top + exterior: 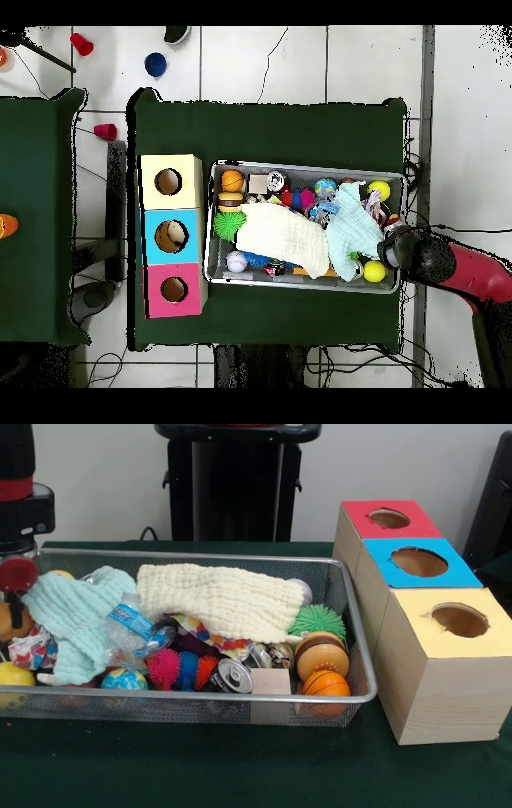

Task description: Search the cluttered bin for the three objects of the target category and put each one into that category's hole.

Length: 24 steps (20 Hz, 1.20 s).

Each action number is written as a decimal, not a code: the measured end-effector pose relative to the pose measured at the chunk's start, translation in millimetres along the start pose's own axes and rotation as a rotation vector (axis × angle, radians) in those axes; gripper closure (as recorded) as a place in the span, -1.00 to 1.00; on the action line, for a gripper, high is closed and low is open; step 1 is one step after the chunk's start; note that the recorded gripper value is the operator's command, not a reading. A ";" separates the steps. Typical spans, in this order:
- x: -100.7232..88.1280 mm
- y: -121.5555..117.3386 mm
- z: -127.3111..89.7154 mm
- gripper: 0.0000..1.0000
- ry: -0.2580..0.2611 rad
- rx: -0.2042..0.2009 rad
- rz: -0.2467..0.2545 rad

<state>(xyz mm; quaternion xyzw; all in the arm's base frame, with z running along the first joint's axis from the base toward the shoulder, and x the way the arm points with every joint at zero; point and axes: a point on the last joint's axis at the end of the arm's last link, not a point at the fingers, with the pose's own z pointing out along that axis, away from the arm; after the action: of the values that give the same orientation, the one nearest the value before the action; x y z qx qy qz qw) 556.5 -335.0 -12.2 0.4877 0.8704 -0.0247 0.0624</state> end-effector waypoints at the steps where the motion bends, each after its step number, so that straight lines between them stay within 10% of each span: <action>1: -0.5 0.3 -1.3 1.00 -0.002 0.000 -0.001; 7: -6.5 2.8 -24.5 1.00 -0.031 -0.001 -0.012; 15: -41.2 31.4 -124.8 1.00 -0.170 -0.010 -0.035; 24: -36.4 68.0 -199.5 1.00 -0.193 -0.032 -0.011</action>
<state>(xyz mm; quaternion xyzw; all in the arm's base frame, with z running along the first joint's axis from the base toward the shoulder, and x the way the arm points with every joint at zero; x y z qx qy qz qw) 616.4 -309.5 191.5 0.4770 0.8634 -0.0579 0.1536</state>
